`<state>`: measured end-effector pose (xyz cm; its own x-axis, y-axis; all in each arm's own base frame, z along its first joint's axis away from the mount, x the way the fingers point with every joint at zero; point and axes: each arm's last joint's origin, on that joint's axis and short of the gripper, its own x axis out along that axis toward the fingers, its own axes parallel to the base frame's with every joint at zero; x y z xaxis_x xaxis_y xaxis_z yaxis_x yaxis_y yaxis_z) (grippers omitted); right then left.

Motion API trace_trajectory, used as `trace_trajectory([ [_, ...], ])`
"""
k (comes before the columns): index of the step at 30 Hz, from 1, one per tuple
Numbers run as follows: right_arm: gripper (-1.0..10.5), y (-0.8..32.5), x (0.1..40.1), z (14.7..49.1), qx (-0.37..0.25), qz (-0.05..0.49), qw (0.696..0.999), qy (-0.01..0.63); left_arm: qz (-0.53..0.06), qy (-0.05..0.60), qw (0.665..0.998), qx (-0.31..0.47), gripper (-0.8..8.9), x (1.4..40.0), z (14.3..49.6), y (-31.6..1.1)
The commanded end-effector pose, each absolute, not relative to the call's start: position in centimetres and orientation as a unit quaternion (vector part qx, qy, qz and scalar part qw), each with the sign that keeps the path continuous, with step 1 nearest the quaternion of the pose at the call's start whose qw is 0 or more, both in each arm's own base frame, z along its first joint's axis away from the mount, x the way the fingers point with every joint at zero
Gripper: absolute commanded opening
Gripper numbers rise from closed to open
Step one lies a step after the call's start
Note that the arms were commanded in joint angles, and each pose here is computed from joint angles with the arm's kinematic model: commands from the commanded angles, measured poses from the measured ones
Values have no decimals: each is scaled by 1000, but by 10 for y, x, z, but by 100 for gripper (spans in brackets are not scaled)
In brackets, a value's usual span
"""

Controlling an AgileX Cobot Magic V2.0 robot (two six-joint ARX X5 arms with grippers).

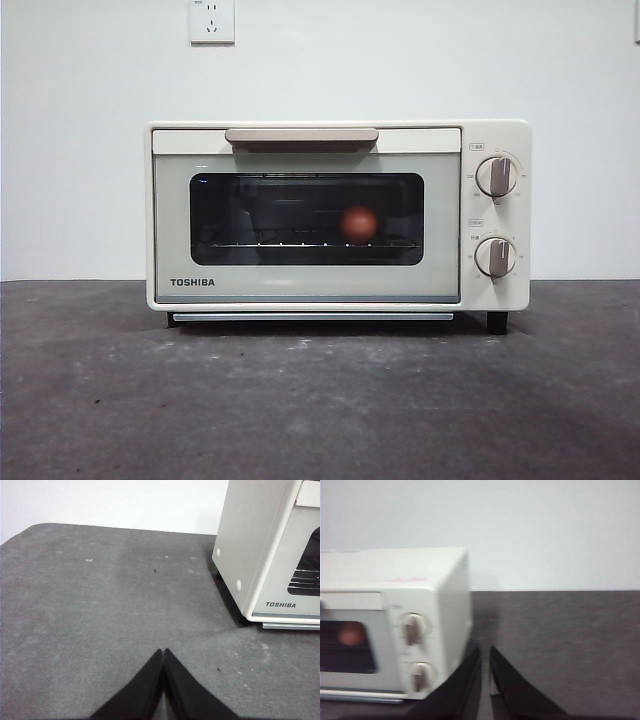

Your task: Eggoven

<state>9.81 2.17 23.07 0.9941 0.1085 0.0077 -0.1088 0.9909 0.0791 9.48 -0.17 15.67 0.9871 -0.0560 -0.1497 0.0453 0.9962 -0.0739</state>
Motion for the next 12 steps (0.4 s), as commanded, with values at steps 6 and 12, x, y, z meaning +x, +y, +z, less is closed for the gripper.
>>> trace_trajectory([
  [6,5,13,98,180,15,30,999,-9,-24,92,995,-37,8,96,147,-2],
  [12,5,12,96,158,21,30,998,41,-24,92,995,-37,8,96,147,-2],
])
